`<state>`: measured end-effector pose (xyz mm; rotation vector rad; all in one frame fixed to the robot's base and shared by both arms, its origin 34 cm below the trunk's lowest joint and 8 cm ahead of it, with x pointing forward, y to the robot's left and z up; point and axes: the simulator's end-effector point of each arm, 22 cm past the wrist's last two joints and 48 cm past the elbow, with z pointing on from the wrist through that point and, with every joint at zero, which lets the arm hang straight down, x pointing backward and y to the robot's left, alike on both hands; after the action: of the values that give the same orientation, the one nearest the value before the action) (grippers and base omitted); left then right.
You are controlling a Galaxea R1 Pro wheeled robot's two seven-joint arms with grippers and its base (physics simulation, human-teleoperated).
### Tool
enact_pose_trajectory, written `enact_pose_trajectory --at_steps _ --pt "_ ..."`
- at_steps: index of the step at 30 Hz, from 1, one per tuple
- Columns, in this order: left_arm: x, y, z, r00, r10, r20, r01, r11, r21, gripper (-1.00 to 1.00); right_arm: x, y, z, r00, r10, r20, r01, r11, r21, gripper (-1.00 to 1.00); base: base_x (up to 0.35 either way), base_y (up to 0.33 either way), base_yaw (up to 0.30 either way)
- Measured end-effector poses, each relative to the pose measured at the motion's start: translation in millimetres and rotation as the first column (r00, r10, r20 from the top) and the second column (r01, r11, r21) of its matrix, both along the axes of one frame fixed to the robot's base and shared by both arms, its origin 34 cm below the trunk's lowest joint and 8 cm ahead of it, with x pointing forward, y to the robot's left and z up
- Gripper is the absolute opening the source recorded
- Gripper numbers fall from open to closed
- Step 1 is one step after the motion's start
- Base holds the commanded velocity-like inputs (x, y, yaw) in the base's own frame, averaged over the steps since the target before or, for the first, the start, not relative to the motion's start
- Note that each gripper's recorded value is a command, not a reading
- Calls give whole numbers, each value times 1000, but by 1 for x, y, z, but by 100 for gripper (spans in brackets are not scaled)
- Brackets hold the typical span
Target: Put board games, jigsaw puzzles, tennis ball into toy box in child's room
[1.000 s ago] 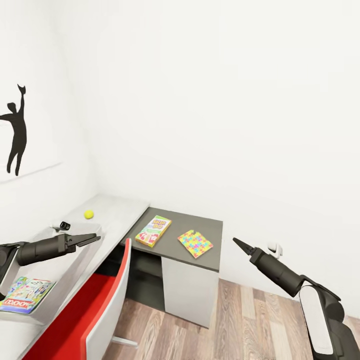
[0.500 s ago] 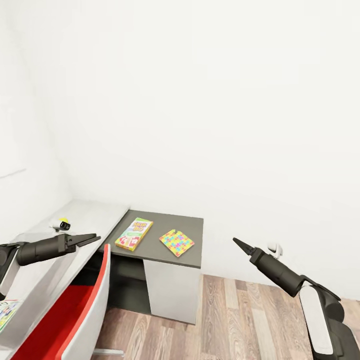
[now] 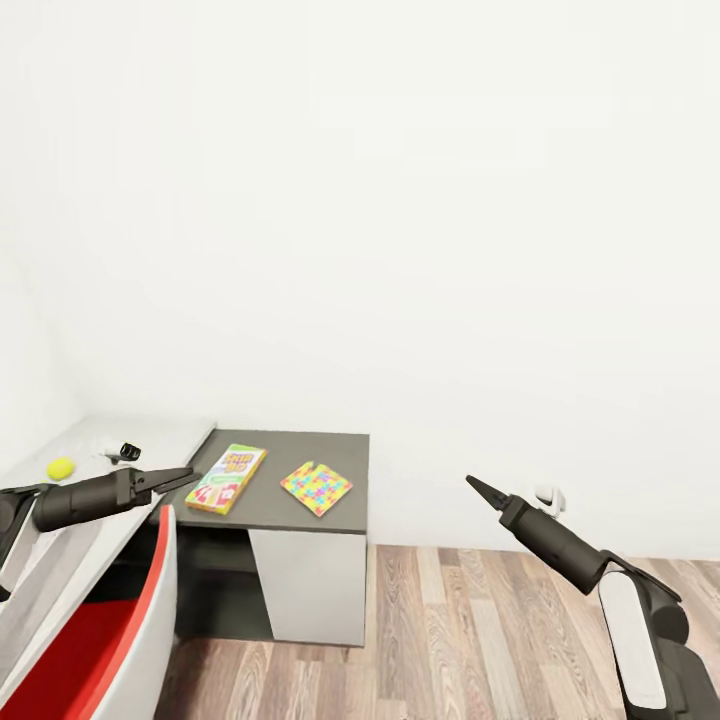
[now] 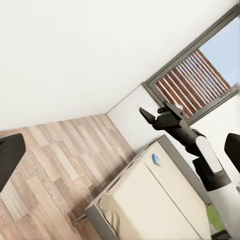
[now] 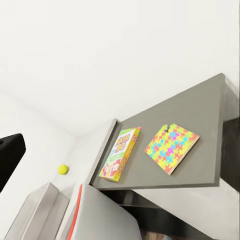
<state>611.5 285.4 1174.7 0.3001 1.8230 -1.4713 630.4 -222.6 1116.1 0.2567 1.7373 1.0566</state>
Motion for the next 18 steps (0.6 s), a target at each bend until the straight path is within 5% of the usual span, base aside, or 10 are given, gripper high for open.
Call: enact_pose_trajectory --at_steps 18 --pt "0 -1 -1 1000 -1 -1 1 1000 -1 100 0 -9 -1 1000 -18 -2 18 1000 2 100 0 0 -277"
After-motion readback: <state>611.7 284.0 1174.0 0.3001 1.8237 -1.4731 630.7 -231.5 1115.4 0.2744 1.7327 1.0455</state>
